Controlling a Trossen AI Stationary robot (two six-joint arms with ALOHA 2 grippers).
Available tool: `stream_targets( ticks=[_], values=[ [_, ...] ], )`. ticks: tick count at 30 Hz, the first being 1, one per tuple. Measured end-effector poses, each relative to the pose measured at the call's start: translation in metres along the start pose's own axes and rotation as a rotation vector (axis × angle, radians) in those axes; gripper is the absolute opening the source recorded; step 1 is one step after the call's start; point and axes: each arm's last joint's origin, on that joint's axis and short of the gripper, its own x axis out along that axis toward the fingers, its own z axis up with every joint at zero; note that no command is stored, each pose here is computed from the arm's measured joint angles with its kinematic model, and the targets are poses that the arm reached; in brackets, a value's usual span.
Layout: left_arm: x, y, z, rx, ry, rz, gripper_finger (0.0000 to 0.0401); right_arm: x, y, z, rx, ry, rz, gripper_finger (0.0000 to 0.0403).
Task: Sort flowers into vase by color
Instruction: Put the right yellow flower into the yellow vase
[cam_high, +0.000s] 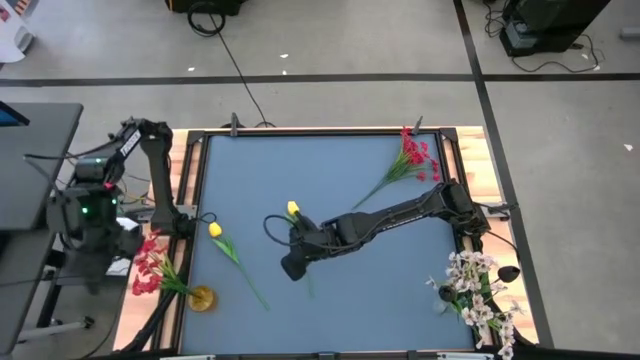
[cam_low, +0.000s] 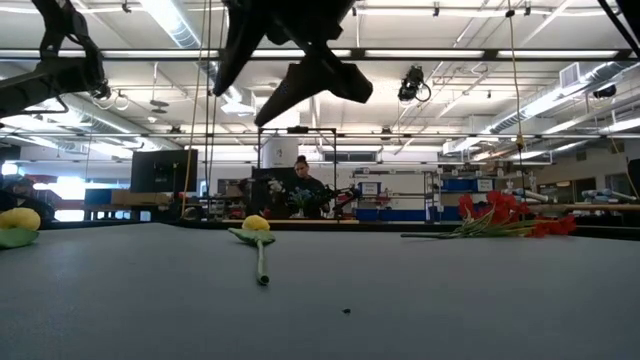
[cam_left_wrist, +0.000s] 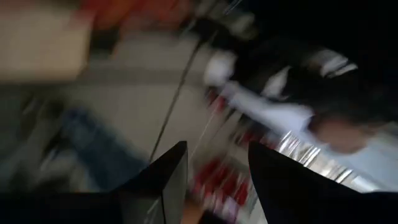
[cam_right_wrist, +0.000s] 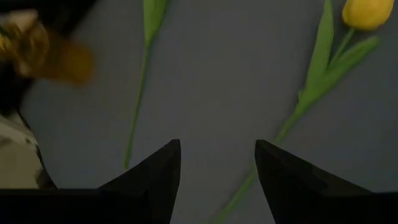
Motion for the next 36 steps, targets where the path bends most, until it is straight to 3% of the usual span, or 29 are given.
stream_targets(
  ticks=[2,5,13,18,23,30,36],
  values=[
    [-0.008,-0.01,0.0,0.057,-0.113,-0.116,0.0173,-0.001,0.001,0.001,0.03,-0.037,0.0,0.0215],
    [-0.023,-0.027,-0.003,0.24,-0.278,-0.262,0.0173,-0.003,0.004,0.003,0.072,-0.075,0.009,0.0215],
    [-0.056,-0.049,-0.009,0.667,-0.591,-0.321,0.0173,-0.003,0.004,0.006,0.165,-0.067,0.043,0.0215],
    [-0.072,-0.053,-0.006,0.858,-0.875,-0.245,0.0173,-0.003,0.003,0.008,0.292,-0.127,0.018,0.0214],
    [-0.084,-0.054,-0.003,0.944,-1.156,-0.116,0.0173,-0.003,0.0,0.006,0.398,-0.158,-0.021,0.0214],
    [-0.104,-0.05,-0.001,1.018,-1.318,-0.002,0.0173,-0.004,-0.001,0.001,0.464,-0.144,-0.053,0.0214],
    [-0.106,-0.05,0.0,1.046,-1.348,0.05,0.0173,-0.007,-0.009,-0.013,0.487,-0.091,-0.175,0.0214]
  ],
)
